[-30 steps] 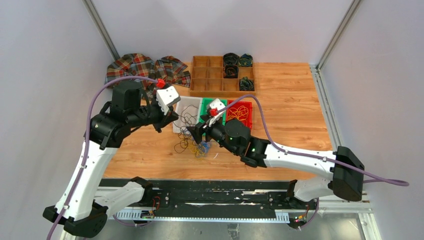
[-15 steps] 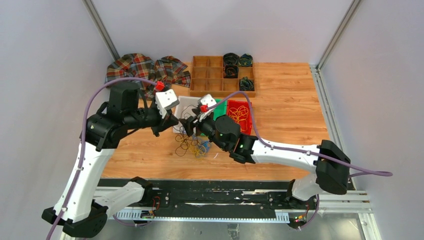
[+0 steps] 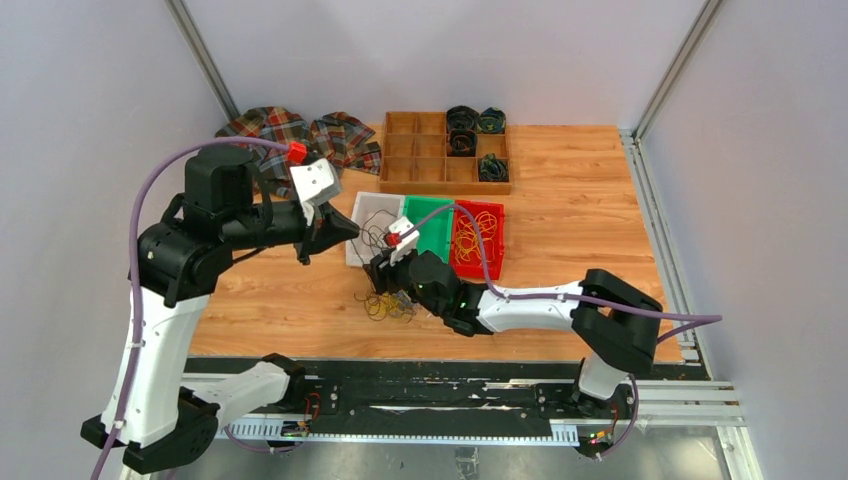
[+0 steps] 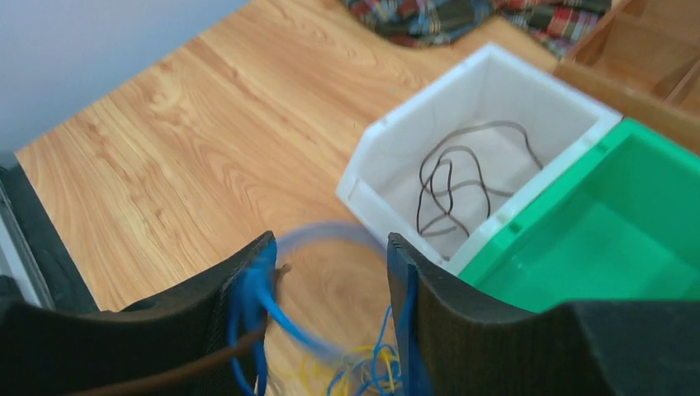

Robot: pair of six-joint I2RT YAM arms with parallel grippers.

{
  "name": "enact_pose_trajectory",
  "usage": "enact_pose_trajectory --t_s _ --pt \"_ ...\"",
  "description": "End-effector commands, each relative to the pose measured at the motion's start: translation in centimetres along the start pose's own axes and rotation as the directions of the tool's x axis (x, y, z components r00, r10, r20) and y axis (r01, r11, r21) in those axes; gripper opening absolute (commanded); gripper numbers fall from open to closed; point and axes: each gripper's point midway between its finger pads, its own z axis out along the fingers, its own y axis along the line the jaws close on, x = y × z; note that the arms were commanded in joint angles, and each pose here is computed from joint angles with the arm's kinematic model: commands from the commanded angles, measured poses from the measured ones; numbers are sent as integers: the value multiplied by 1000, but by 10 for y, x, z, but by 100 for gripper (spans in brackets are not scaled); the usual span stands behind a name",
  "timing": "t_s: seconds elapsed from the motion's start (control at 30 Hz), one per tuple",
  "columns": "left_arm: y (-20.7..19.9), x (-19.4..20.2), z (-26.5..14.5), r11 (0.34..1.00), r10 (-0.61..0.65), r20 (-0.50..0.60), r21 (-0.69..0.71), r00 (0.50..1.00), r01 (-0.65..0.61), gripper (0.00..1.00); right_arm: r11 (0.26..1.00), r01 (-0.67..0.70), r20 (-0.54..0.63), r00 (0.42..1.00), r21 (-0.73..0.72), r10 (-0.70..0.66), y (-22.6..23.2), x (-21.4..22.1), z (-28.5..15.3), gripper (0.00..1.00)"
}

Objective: Untangle the cables

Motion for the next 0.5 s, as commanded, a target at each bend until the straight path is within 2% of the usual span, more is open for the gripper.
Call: enact_pose_trajectory --t_s 0.0,0.23,0.47 --pt "-9 -27 -9 1000 11 72 25 997 -13 0 999 -42 -58 997 3 42 -2 36 -1 51" --pt "-3 -51 -20 998 53 117 -24 992 -50 0 999 -53 -150 987 11 54 -8 86 -17 45" --pt "14 -84 -35 987 110 161 -136 981 -88 0 998 -55 -216 975 13 56 -10 119 -38 39"
